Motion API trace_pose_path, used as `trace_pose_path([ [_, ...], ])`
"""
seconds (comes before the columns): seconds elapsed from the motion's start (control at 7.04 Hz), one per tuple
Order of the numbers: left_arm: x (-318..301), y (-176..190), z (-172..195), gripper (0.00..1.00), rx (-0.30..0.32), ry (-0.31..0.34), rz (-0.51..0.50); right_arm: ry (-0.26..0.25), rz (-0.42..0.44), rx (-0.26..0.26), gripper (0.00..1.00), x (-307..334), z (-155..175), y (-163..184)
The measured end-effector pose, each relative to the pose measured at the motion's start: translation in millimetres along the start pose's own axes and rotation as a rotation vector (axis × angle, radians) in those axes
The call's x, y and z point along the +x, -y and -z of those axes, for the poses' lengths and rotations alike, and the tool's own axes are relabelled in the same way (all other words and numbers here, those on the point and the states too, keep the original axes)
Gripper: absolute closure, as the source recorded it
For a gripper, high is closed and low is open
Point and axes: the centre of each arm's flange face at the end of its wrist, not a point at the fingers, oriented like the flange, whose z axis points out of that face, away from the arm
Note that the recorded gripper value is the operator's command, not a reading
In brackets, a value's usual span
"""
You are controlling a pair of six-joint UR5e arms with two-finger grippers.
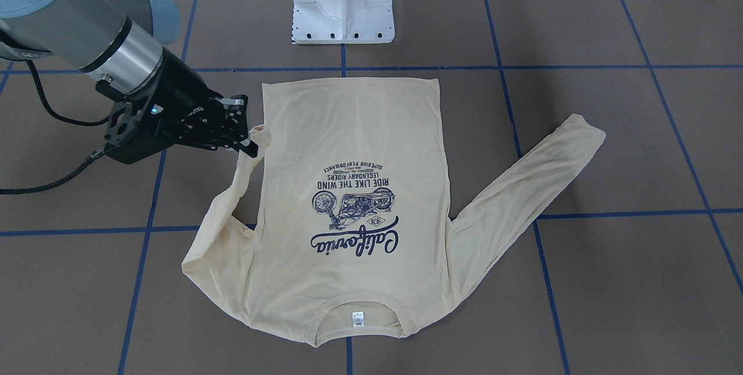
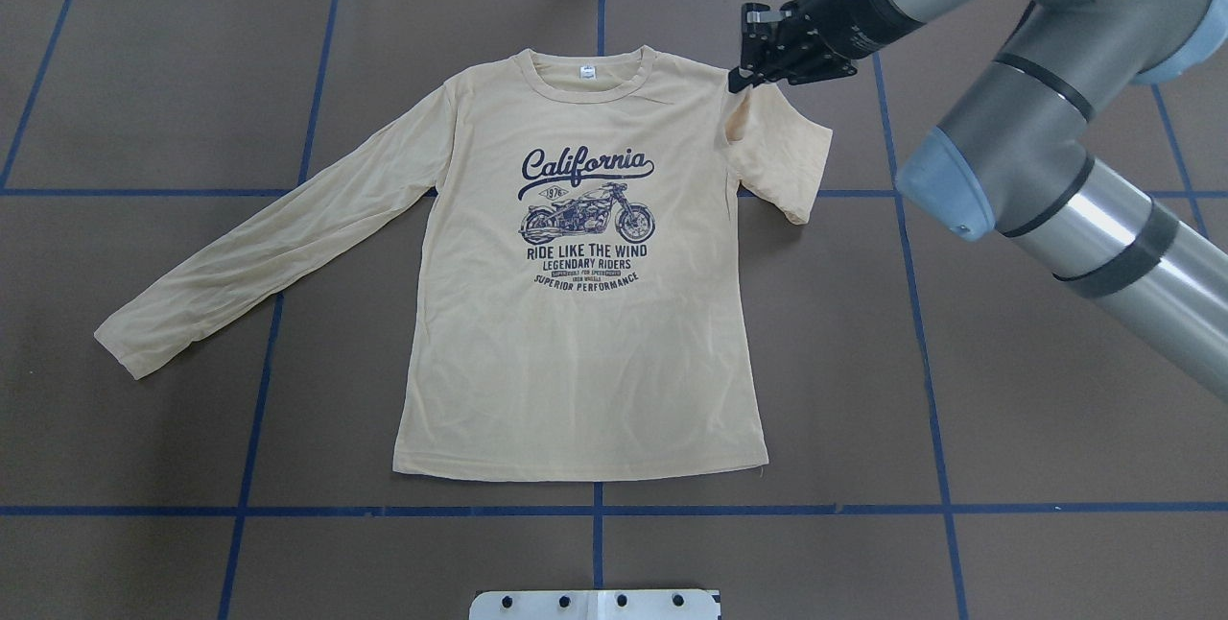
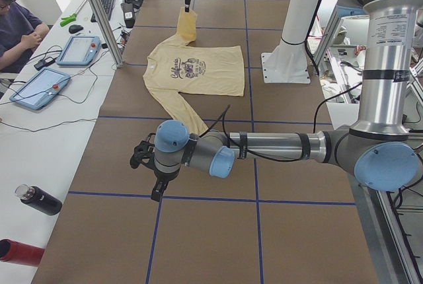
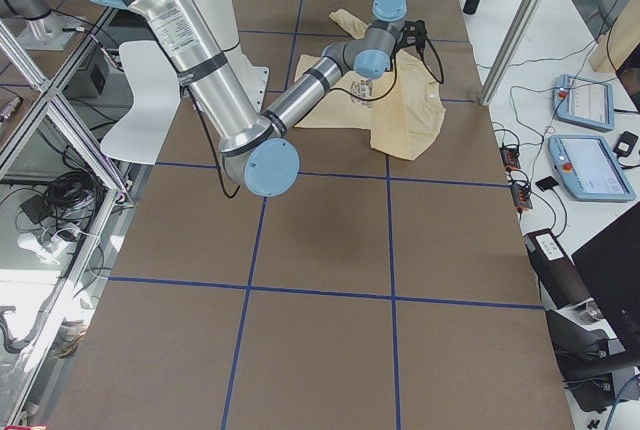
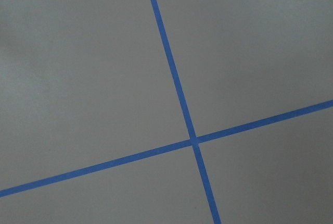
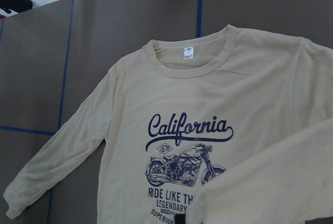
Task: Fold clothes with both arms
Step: 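Carry the grasped sleeve across the shirt chest and lay it down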
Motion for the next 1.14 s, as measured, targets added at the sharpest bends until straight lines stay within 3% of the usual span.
trace_pose_path([
  [0.28, -4.8, -2.3, -2.7, 0.0, -0.006, 0.003, 0.009, -0.036, 0.02, 0.004, 1.0, -84.2, -81.7, 28.6],
  [0.57, -10.5, -1.6, -8.9, 0.0, -0.017, 0.004, 0.02, -0.099, 0.036, 0.014, 1.0, -120.3, -169.6, 16.9],
  [0.99, -13.8, -0.1, -12.5, 0.0, -0.023, 0.004, 0.025, -0.178, 0.039, 0.023, 1.0, -126.9, -237.7, -3.1],
  [1.14, -14.0, -0.1, -12.7, 0.0, -0.024, 0.003, 0.026, -0.185, 0.041, 0.024, 0.83, -136.1, -247.5, -2.7],
])
